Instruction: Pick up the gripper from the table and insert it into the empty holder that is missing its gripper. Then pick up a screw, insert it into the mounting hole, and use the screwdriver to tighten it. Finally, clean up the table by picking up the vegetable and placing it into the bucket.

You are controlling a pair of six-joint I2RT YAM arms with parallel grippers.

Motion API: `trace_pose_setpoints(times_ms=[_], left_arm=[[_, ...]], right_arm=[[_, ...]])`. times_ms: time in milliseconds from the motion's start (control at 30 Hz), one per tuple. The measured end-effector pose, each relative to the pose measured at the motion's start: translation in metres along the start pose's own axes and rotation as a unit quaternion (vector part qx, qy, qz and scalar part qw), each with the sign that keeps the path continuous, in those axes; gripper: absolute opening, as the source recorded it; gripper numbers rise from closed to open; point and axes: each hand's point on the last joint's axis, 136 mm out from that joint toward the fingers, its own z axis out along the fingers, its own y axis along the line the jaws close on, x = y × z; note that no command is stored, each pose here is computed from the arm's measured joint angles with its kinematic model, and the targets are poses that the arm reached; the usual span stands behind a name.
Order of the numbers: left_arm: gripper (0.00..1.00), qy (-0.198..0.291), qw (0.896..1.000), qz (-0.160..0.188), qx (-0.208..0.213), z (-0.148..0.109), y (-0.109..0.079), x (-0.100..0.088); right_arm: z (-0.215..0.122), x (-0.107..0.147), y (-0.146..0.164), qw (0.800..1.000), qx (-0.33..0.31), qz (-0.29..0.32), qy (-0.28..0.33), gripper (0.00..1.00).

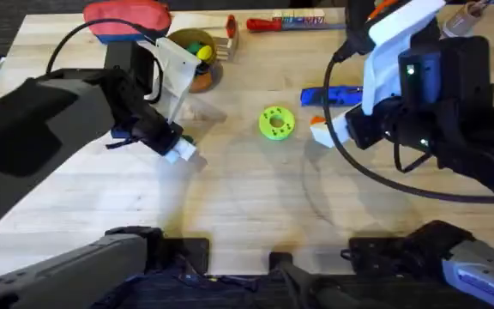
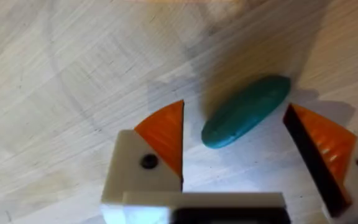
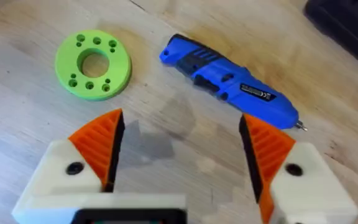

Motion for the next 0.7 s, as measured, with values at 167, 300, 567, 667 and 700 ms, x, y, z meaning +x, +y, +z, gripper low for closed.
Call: trace_pose_setpoints(times_ms=[167, 300, 567, 667, 700], left_arm=[[0.709, -0.001, 1.0, 0.003, 0.018, 0.003, -0.006, -0.001], [0.587, 0.006, 1.0, 0.005, 0.028, 0.006, -0.009, 0.002], [0.334, 0.011, 0.999, 0.004, 0.035, 0.006, -0.012, 0.004], [0.29, 0.01, 0.999, 0.004, 0.036, 0.006, -0.012, 0.004], [0.273, 0.01, 0.999, 0.003, 0.036, 0.006, -0.012, 0.004]], right_arm=[[0.001, 0.0, 0.0, 1.0, 0.0, 0.0, 0.001, 0.991], [0.005, 0.004, 0.001, 1.0, -0.002, -0.002, 0.012, 0.992], [0.011, 0.008, 0.003, 1.0, -0.003, -0.004, 0.025, 0.991], [0.011, 0.008, 0.003, 1.0, -0.003, -0.003, 0.024, 0.991], [0.011, 0.008, 0.003, 1.0, -0.003, -0.003, 0.024, 0.991]])
